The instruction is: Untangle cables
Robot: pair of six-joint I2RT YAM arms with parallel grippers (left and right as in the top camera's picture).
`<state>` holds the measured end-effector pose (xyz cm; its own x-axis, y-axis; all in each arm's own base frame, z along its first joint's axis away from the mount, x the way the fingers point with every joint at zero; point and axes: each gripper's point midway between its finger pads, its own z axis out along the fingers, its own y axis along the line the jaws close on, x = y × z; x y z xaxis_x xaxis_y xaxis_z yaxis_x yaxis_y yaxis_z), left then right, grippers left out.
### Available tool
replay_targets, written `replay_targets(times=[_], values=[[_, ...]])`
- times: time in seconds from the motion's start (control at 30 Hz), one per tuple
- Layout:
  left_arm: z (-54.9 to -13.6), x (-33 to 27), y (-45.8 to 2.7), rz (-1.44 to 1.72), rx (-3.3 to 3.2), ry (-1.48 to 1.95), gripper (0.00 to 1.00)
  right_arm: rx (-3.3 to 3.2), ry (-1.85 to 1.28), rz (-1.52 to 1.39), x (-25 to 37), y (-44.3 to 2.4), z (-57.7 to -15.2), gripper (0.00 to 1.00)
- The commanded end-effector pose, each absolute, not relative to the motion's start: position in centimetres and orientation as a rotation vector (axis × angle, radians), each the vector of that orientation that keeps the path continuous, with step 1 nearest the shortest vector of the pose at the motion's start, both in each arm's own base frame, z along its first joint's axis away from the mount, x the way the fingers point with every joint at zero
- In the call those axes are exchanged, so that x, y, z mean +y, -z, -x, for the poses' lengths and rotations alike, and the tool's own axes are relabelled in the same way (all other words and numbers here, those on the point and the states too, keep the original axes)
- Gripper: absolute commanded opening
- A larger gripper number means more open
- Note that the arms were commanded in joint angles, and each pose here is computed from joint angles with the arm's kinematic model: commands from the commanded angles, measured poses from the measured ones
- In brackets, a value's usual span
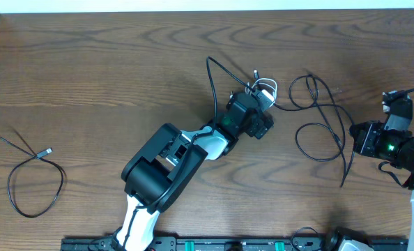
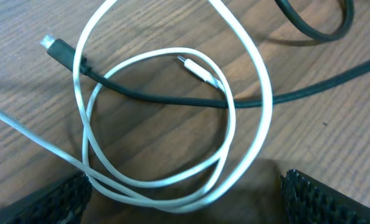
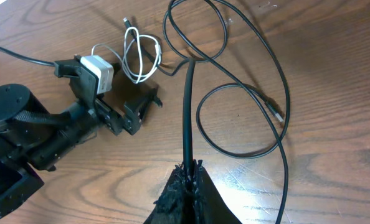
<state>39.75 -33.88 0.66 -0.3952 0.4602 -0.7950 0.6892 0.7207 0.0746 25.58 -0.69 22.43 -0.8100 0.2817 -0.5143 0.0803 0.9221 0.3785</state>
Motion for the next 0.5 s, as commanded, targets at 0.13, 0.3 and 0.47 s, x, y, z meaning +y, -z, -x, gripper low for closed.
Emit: replay_targets(times=[0.13, 0.3, 0.47], values=[[-40.2, -31.9, 2.6, -0.883, 2.121, 0.241, 0.38, 2.485, -0.451, -0.231, -0.7, -22.8, -25.8, 0.01], [-40.3, -31.9, 2.5, -0.895, 2.108, 0.234, 0.07, 2.489, -0.453, -0.233, -0.7, -22.7, -25.7, 0.01], [-41.7, -30.6, 1.9, -0.821, 2.090, 0.118, 0.08, 2.489, -0.453, -0.233, -0.7, -22.7, -25.7, 0.01]])
